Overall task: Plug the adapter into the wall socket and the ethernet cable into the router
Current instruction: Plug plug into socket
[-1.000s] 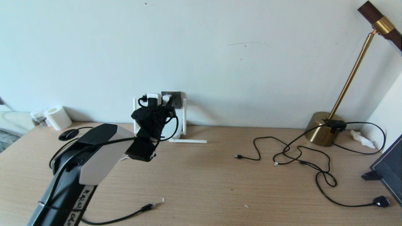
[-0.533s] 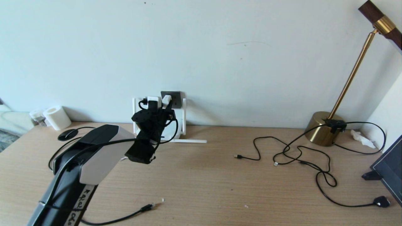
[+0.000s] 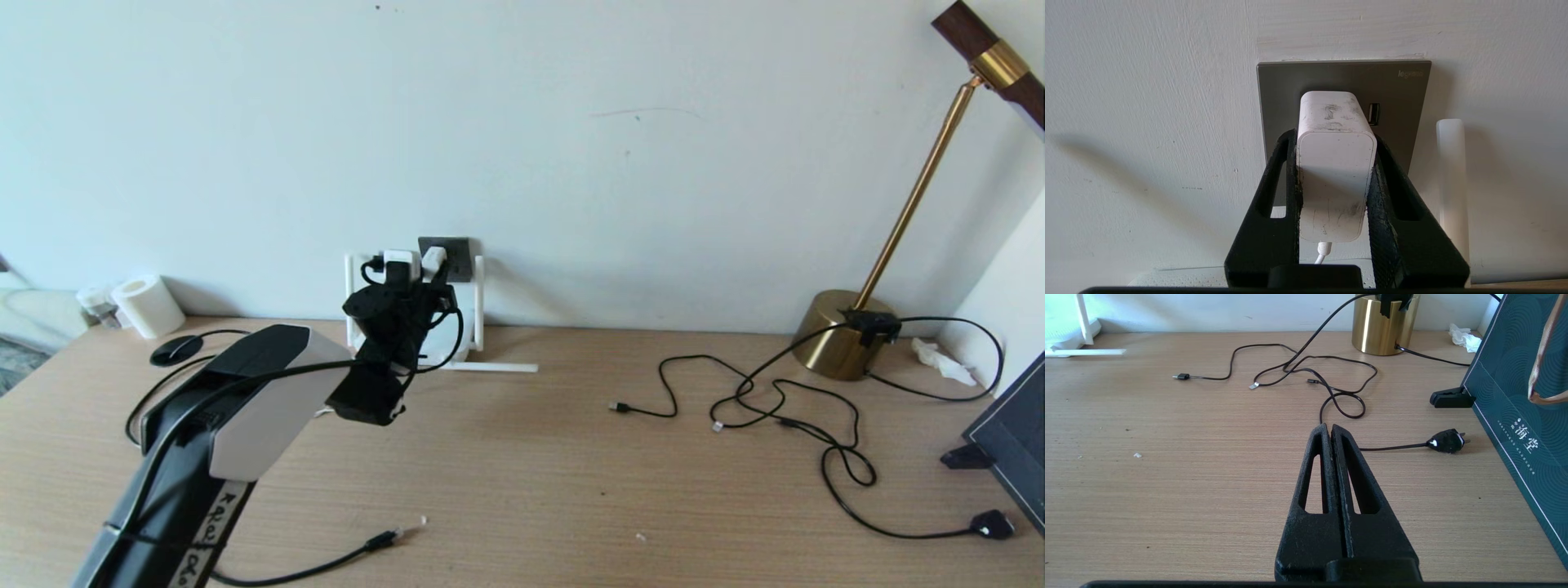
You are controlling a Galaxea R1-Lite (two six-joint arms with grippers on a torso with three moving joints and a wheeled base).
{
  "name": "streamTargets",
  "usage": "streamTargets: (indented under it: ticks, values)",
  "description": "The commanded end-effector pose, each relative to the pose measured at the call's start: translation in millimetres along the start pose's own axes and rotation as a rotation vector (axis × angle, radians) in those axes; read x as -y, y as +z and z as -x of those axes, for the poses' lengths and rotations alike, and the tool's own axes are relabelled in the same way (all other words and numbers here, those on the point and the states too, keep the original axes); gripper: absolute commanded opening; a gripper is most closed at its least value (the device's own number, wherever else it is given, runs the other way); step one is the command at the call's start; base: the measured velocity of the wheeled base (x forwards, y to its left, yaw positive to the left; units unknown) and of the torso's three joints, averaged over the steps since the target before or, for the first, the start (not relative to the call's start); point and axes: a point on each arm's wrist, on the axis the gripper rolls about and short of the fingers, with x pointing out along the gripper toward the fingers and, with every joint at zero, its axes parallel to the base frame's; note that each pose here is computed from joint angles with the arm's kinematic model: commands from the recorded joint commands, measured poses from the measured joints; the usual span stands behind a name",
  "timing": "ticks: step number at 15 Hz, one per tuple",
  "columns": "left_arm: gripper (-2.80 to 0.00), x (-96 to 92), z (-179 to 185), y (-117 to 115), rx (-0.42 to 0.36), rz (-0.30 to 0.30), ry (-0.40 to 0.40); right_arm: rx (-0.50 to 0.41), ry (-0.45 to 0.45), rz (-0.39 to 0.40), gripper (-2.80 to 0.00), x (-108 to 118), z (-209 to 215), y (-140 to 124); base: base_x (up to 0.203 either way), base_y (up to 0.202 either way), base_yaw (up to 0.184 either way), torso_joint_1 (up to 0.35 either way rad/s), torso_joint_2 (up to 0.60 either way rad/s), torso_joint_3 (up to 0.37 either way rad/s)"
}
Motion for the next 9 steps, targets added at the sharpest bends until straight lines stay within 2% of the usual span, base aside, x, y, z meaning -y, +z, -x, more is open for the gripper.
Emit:
streamTargets:
  ticks: [1,9]
  values:
    - [-2.80,0.3,-1.8,-0.2,0.012,0.001,0.002,0.001,0.000,0.000,-2.80,0.0,0.0,0.0,0.000,0.000,0.000,0.000,0.00,0.000]
    - [-2.80,2.8,-6.7,-2.2,0.018,0.002,0.008,-0.001,0.000,0.000,-2.80,0.0,-0.1,0.1,0.000,0.000,0.000,0.000,0.00,0.000]
